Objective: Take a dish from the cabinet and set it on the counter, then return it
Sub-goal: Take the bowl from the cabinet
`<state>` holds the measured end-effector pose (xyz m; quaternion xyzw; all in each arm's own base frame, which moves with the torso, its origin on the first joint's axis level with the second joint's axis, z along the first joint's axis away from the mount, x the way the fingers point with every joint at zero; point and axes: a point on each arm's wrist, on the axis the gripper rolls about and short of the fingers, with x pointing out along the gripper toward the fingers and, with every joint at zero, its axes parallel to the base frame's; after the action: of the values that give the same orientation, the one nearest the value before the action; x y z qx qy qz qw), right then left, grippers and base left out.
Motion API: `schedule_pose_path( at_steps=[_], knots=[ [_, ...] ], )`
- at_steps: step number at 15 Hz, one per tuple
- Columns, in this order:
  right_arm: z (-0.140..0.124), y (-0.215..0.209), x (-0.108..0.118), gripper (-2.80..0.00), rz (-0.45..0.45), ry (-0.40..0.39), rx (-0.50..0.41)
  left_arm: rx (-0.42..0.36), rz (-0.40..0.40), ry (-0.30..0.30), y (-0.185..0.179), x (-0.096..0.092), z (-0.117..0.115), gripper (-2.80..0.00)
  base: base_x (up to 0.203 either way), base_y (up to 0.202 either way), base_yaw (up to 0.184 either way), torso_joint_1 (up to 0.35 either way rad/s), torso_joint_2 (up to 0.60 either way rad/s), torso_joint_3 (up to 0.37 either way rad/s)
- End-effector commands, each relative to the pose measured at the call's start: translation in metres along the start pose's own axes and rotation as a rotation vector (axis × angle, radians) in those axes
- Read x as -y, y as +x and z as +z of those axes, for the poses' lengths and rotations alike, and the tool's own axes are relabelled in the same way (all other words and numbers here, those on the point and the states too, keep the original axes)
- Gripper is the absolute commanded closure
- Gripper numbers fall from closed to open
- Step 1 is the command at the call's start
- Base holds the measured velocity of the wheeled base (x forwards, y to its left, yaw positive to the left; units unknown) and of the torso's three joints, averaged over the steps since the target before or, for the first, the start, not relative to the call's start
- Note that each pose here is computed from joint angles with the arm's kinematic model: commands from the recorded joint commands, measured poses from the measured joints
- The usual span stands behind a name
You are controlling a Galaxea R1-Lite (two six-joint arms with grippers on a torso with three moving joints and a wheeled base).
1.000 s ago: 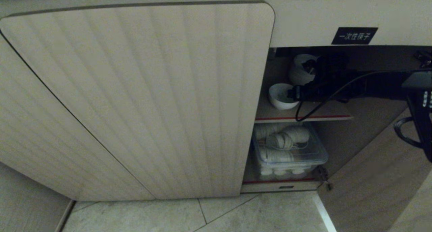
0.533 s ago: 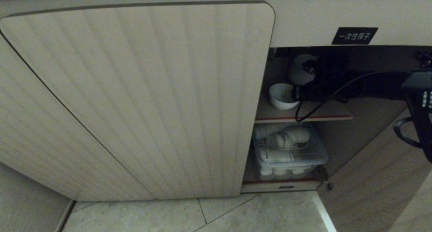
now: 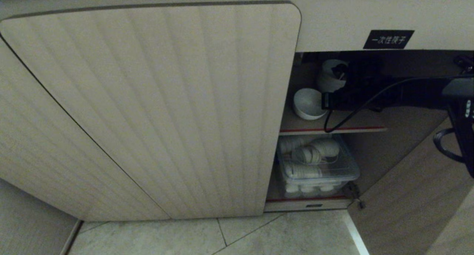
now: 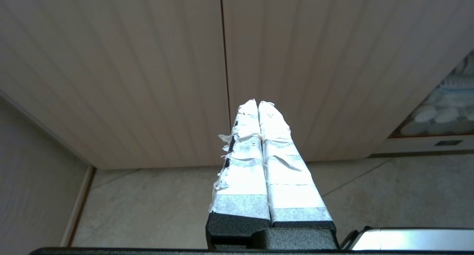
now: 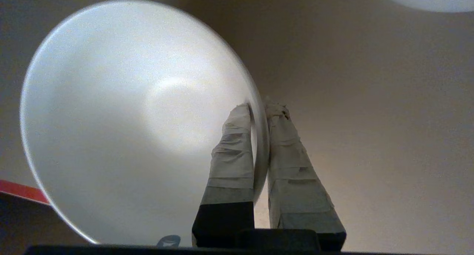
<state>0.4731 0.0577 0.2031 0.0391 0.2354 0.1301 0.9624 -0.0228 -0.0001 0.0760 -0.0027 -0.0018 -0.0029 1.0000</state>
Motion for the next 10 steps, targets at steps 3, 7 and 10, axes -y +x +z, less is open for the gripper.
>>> schedule_pose_path(
  at_steps=[3,7,10],
  knots=[
    [-0.0008,0.0005,0.0008,0.0,-0.001,0.002,-0.005,-0.001,0.0,-0.001,0.0,0.0,-0.0002,0.0,0.0,0.0,0.0,0.0,0.0,0.0],
    [0.0,-0.0023,0.0002,0.0,0.0,0.003,-0.011,-0.001,0.0,-0.001,0.0,0.0,-0.0002,0.0,0.0,0.0,0.0,0.0,0.0,0.0],
    [0.0022,-0.0071,-0.0008,0.0,0.035,0.015,-0.017,-0.001,0.0,-0.001,0.0,0.0,-0.0002,0.0,0.0,0.0,0.0,0.0,0.0,0.0]
  ],
)
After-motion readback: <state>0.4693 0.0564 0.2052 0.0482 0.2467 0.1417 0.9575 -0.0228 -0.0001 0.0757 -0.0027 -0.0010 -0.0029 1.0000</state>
